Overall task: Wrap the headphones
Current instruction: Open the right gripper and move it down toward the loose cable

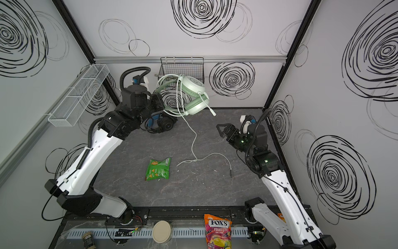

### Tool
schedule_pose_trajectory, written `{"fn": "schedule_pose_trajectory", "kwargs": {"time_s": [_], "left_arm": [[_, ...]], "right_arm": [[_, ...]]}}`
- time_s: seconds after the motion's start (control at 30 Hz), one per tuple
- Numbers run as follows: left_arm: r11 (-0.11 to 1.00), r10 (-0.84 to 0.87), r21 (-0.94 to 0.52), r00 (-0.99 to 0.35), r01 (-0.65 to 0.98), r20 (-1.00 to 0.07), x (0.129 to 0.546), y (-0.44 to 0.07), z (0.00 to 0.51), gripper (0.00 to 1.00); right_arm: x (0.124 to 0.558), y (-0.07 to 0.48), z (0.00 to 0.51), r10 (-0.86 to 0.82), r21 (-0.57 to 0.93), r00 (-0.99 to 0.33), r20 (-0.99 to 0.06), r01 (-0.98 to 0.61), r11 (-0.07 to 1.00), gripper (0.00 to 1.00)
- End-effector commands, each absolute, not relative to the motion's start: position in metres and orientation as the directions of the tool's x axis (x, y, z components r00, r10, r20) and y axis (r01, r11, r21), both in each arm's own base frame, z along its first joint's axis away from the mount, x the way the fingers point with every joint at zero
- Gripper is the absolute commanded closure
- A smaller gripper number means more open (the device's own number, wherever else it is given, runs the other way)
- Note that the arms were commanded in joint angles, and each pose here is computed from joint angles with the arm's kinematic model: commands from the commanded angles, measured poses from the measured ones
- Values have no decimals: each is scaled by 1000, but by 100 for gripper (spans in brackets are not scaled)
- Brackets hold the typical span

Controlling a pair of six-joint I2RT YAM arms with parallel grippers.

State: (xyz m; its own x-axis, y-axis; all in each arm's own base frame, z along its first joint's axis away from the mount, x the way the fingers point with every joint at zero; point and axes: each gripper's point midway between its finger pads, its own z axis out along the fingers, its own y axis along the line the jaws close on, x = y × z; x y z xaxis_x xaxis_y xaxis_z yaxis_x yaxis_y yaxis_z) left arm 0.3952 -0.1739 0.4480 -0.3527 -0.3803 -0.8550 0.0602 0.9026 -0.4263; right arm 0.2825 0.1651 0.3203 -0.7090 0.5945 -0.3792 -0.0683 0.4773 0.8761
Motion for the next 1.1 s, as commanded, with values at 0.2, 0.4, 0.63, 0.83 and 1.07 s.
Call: {"fn": "schedule_pose_trajectory", "kwargs": {"time_s": [0.2,0.4,0.63,0.83,1.07], "left_arm": [[828,-494,-530,-212,181,-844,389,-183,517,100],[835,-487,-518,-188,187,-853,387,-185,523,100],[840,-479,-508,-182,190,-859,383,-187,524,100],[841,-476,-506,-180,191,-861,378,-189,522,100],[844,-468,-500,-188,195,-864,374,-197,518,100]], "right_arm": [[253,225,290,505,951,-848,161,271,152,0],[230,247,248,455,885,-808,375,458,83,0],[228,247,194,499,826,-734,460,560,62,0],[238,257,186,482,824,-760,435,552,127,0],[247,265,169,481,809,-756,445,569,146,0]]}}
